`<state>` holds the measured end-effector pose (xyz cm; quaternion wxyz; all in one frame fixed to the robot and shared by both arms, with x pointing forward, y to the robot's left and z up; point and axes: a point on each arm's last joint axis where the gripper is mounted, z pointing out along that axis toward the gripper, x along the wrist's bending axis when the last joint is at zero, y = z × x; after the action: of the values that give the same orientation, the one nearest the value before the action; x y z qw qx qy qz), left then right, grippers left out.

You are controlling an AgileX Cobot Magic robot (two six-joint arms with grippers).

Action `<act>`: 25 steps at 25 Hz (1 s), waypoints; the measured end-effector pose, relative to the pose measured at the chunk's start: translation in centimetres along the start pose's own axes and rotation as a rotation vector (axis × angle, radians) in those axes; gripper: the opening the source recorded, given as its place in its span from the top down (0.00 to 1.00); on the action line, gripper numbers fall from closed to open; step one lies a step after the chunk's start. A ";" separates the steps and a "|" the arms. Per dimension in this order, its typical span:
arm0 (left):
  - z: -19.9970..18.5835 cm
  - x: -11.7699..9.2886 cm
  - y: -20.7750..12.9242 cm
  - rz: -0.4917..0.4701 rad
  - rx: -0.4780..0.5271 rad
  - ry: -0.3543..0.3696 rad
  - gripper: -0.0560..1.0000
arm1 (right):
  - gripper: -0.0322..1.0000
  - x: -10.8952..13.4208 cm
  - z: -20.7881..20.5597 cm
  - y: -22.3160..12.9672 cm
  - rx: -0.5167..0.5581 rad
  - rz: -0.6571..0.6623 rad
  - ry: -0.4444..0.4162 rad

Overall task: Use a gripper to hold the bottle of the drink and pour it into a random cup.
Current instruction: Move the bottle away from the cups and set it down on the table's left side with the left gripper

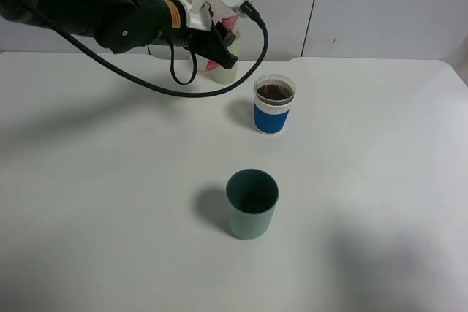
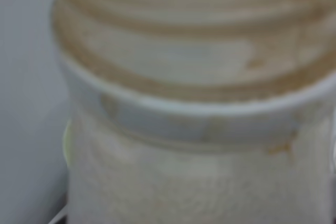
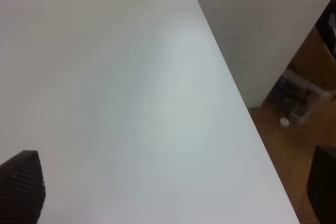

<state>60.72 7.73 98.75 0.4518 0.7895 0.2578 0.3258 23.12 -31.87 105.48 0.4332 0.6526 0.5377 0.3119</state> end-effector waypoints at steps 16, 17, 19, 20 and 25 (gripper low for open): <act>-3.5 3.4 -6.2 -0.243 -0.210 0.194 0.62 | 0.00 0.0 0.0 0.0 0.000 0.000 0.000; -3.8 3.4 -6.6 -0.251 -0.215 0.209 0.62 | 0.00 0.0 0.0 0.0 0.000 0.000 0.000; -4.5 3.3 -7.6 -0.268 -0.225 0.248 0.62 | 0.00 0.0 0.0 0.0 0.000 0.000 0.000; -4.8 3.3 -8.1 -0.274 -0.231 0.268 0.62 | 0.00 0.0 0.0 0.0 0.000 0.000 0.000; -5.9 2.9 -10.1 -0.300 -0.208 0.332 0.62 | 0.00 0.0 0.0 0.0 0.000 0.000 0.000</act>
<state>57.06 17.59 92.90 0.5255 0.6273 0.4078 0.4050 23.12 -31.87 105.48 0.4332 0.6526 0.5377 0.3119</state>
